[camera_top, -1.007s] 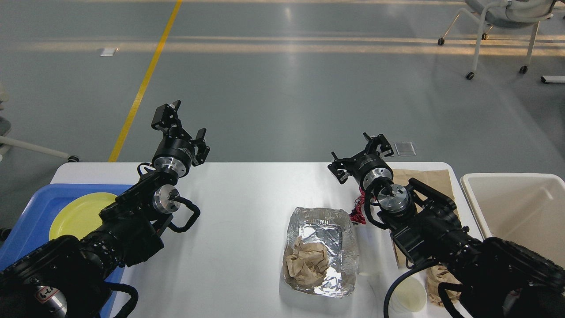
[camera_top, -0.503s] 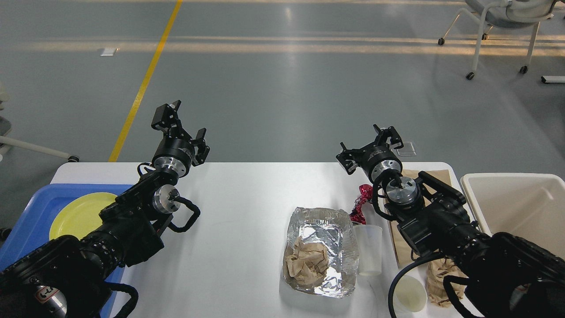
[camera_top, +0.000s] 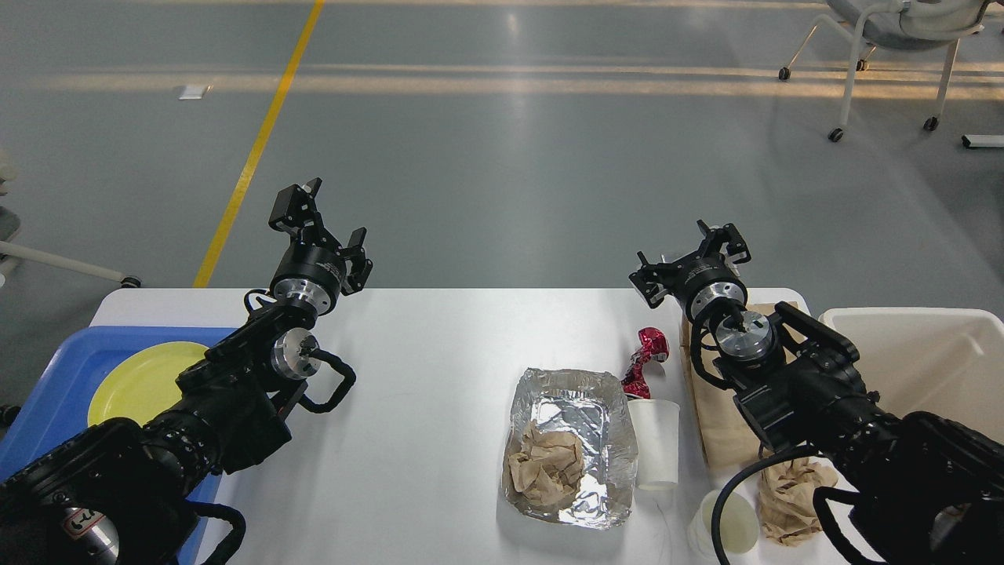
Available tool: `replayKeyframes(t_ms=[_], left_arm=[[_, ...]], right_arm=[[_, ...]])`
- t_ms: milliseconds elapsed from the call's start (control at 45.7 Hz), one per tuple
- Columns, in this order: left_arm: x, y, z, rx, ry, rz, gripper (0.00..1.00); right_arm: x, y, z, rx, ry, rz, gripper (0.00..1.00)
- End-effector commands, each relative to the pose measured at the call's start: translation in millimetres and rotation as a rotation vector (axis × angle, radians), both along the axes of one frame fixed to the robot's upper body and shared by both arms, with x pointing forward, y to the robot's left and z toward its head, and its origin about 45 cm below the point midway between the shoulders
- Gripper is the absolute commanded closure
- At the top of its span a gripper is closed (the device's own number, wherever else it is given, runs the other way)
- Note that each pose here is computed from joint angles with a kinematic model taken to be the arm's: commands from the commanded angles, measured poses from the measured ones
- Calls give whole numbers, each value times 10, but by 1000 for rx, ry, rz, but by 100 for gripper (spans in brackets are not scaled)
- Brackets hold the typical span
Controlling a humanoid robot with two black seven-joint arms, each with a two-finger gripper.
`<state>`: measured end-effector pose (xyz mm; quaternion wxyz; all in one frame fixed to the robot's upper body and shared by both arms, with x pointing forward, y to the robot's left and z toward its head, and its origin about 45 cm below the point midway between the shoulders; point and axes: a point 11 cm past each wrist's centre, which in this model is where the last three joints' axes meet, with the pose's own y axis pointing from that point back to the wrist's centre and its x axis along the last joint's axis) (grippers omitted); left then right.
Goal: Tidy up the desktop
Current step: 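Raise the right gripper up and away from the brown paper bag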
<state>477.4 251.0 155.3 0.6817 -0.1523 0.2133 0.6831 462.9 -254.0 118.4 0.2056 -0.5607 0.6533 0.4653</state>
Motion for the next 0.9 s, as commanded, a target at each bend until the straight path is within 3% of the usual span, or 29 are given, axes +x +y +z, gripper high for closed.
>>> replayKeyframes(t_ms=[0, 525, 875], left_arm=[[0, 0, 0, 0, 0, 0, 0], [0, 0, 0, 0, 0, 0, 0], [0, 1, -1, 1, 1, 1, 0]], right_arm=[[5, -77, 22, -10, -9, 4, 0], [40, -385, 139, -58, -39, -20, 0], [202, -474, 831, -40, -400, 192, 0]])
